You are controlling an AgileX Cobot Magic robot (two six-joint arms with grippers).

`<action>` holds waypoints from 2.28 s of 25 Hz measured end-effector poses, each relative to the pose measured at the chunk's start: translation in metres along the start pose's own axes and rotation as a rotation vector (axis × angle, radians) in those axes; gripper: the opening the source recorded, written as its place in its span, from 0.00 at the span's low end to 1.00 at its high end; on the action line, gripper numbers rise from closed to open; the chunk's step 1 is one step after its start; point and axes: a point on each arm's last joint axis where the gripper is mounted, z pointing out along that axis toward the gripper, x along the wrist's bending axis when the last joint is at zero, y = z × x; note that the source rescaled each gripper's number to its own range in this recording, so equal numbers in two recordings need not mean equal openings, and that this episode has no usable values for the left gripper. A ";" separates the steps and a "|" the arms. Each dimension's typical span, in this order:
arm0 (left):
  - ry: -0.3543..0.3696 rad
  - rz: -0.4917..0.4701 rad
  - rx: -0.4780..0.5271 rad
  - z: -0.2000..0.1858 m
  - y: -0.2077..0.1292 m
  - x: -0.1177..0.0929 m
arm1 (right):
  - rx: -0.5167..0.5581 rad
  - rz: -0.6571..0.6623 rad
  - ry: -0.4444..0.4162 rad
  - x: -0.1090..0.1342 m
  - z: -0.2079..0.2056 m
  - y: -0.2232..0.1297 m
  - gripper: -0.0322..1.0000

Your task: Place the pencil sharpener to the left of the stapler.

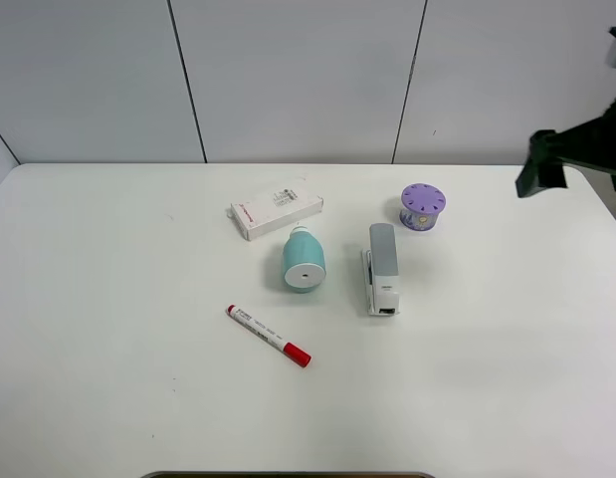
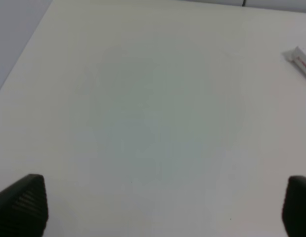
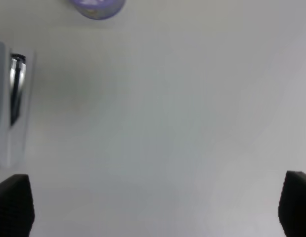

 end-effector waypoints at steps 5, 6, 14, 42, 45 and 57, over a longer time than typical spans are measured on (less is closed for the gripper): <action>0.000 0.000 0.000 0.000 0.000 0.000 | -0.037 0.012 -0.051 -0.016 -0.022 -0.042 1.00; 0.000 0.000 0.000 0.000 0.000 0.000 | -0.059 0.011 -0.053 -0.016 -0.029 -0.049 1.00; 0.000 0.000 0.000 0.000 0.000 0.000 | -0.269 -0.024 -0.076 -0.008 -0.079 -0.098 1.00; 0.000 0.000 0.000 0.000 0.000 0.000 | -0.562 -0.097 -0.032 0.016 -0.082 -0.219 1.00; 0.000 0.000 0.000 0.000 0.000 0.000 | -0.615 -0.100 -0.037 0.017 -0.086 -0.226 1.00; 0.000 0.000 0.000 0.000 0.000 0.000 | -0.647 -0.041 0.043 0.024 -0.089 -0.234 1.00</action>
